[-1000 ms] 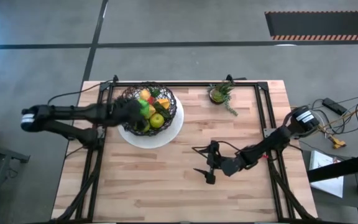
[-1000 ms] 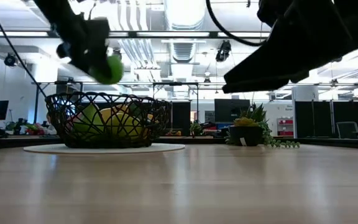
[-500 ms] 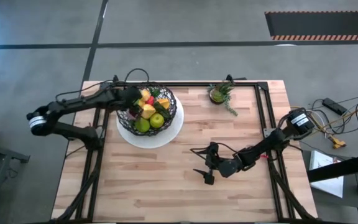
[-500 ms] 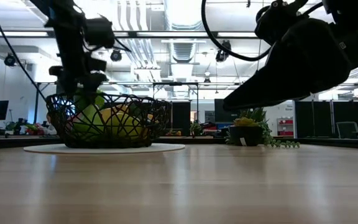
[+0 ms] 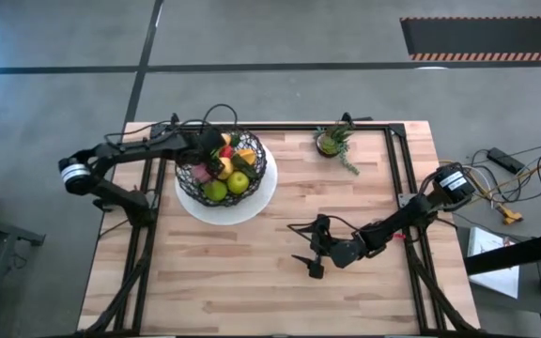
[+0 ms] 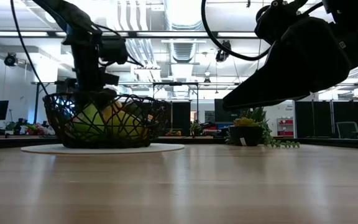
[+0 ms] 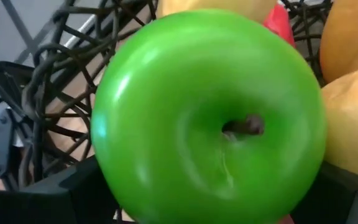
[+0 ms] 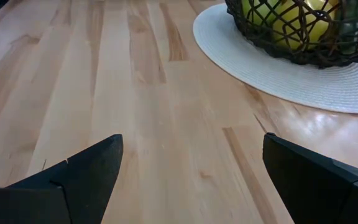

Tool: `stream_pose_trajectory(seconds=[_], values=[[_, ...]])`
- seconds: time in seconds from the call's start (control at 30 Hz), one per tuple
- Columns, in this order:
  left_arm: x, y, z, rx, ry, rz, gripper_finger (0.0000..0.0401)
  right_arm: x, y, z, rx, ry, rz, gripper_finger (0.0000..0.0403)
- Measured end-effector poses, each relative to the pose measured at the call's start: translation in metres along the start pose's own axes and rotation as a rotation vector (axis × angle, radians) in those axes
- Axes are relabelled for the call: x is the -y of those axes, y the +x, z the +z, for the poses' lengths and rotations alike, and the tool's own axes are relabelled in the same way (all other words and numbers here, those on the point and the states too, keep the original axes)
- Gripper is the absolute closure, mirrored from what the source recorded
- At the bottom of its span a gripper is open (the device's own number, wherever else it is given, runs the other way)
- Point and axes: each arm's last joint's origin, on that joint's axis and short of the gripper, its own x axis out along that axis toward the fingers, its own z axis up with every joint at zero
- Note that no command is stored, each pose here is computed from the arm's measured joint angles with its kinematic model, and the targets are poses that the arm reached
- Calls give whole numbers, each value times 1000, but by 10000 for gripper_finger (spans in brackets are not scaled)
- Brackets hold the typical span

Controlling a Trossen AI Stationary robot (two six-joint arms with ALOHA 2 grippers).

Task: Build produce basket
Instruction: Put the green apple into the wire basket, then return to Home Position

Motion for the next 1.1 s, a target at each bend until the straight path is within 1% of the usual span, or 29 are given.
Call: stream_pose_trajectory(seconds=[0.17,0.33,0.57,0.67,0.73,0.8,0.93,1.03,1.1], values=[[-8,-11,2,26,-29,-53,29,0,0,0,0,1,0,35],[-19,-31,-1,60,-42,-56,26,0,0,0,0,1,0,35],[-36,-59,-17,90,-61,-34,26,0,0,0,0,1,0,35],[-41,-69,-23,125,-80,-47,26,0,0,0,1,15,-5,35],[-43,-77,-28,159,-105,-65,26,1,0,0,4,32,-35,35],[-43,-85,-34,191,-116,-88,26,3,-1,0,5,51,-69,35],[-36,-100,-48,257,-121,-166,26,6,-4,-2,-46,51,-85,35],[-22,-108,-61,297,-84,-258,26,5,-10,-1,-84,57,-63,35],[-9,-112,-70,324,-49,-327,26,2,-17,0,-98,40,-32,35]])
